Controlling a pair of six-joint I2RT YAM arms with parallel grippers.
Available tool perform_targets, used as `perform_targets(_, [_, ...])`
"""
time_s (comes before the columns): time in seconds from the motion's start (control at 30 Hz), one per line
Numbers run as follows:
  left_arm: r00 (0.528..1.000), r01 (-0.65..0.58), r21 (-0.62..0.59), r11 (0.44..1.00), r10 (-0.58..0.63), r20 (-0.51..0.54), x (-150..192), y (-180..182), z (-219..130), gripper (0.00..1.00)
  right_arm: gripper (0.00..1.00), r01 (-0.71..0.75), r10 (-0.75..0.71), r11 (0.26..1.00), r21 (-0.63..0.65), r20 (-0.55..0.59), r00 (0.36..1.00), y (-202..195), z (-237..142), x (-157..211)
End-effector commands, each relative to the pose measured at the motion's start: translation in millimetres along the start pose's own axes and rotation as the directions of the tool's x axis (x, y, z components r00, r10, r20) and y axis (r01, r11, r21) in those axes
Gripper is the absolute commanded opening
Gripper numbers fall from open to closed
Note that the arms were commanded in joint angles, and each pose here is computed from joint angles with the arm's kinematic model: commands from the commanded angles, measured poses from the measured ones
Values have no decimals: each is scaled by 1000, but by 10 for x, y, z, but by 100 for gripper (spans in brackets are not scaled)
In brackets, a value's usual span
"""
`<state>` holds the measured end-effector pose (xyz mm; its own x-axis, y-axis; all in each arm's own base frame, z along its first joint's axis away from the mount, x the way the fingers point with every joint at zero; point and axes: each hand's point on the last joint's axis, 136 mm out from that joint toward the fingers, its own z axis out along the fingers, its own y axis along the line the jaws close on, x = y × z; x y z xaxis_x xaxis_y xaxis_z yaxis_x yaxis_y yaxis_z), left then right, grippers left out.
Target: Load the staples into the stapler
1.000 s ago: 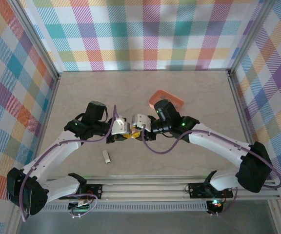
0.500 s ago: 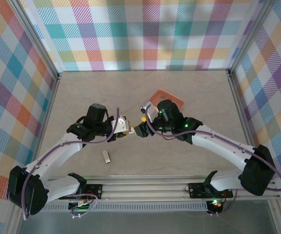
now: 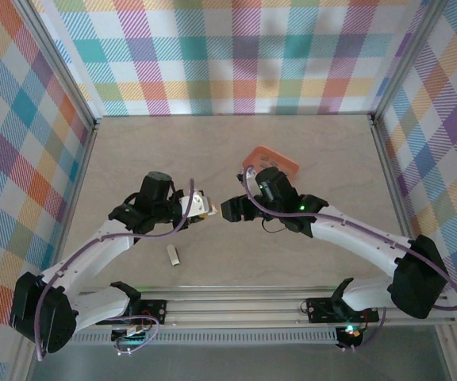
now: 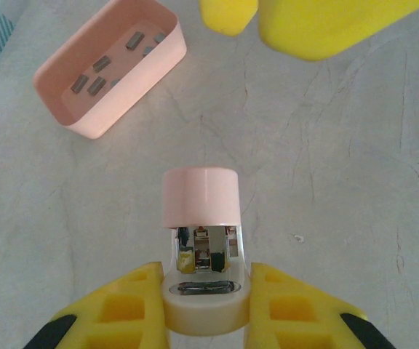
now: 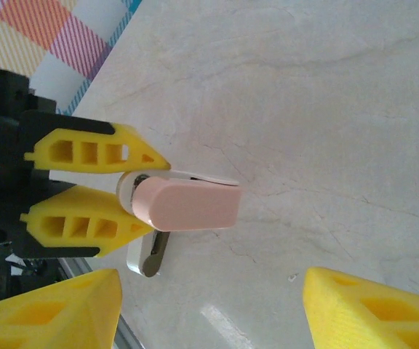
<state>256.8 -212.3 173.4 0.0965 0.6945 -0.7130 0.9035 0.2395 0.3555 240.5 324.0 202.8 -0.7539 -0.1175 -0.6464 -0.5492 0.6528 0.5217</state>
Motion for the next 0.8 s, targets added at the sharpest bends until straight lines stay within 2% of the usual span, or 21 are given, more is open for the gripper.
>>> perform_targets(0.0, [999, -29, -24, 999, 29, 19, -56, 9, -40, 0, 67, -98, 98, 995, -3, 28, 995, 38, -43, -113])
perform_targets(0.4, [999, -48, -25, 999, 48, 13, -54, -19, -100, 0, 70, -156, 156, 986, -55, -11, 988, 150, -50, -83])
perform_targets(0.77, [998, -35, -49, 998, 38, 56, -104, 4, -85, 0, 71, -225, 222, 971, -82, -45, 974, 244, 28, -141])
